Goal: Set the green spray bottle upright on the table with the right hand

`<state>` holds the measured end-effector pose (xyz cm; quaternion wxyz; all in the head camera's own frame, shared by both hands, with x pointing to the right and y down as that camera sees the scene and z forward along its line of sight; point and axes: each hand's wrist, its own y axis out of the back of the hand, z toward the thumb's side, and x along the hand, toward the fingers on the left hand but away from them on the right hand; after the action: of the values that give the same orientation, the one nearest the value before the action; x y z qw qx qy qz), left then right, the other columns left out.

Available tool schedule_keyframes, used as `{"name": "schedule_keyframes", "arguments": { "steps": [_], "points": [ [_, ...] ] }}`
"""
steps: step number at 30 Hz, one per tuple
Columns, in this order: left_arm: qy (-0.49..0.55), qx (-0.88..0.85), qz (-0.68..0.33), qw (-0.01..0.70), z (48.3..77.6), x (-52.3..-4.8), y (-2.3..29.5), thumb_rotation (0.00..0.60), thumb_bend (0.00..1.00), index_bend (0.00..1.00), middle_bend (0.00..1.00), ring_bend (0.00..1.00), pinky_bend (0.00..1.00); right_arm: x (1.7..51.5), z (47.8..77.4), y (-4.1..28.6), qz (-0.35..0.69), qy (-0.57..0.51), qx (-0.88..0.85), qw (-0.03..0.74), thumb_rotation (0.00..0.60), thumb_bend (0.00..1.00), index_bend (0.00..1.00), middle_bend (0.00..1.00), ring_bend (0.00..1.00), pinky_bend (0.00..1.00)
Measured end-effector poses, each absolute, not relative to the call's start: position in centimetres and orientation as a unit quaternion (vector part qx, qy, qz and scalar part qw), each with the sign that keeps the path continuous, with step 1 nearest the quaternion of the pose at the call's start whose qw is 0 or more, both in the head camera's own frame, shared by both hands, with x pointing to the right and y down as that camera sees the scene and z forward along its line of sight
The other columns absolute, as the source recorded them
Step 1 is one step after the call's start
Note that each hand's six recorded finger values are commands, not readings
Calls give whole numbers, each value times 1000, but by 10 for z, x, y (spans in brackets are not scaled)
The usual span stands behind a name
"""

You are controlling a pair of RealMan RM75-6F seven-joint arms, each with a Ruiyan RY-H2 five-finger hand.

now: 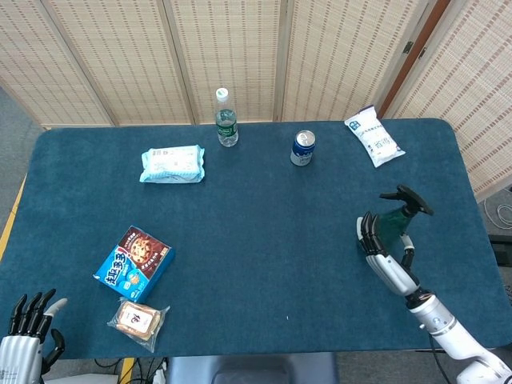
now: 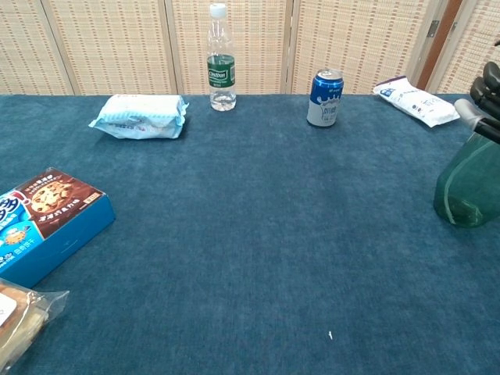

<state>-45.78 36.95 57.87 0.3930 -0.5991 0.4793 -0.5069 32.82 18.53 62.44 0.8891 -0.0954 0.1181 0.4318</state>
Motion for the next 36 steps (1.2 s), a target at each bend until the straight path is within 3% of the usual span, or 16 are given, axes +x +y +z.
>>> {"name": "schedule_keyframes", "arguments": {
  "steps": [19,36],
  "points": [
    [481,-606,-514,371,589,-454,346,600,737,216,143,106,0,329,586,232,426,65,-122,894,600,179,180,226,170,212],
    [455,-609,-540,360,595,-445,309,600,738,216,143,106,0,377,507,304,459,-156,-285,827,600,179,181,226,170,211]
  ]
}}
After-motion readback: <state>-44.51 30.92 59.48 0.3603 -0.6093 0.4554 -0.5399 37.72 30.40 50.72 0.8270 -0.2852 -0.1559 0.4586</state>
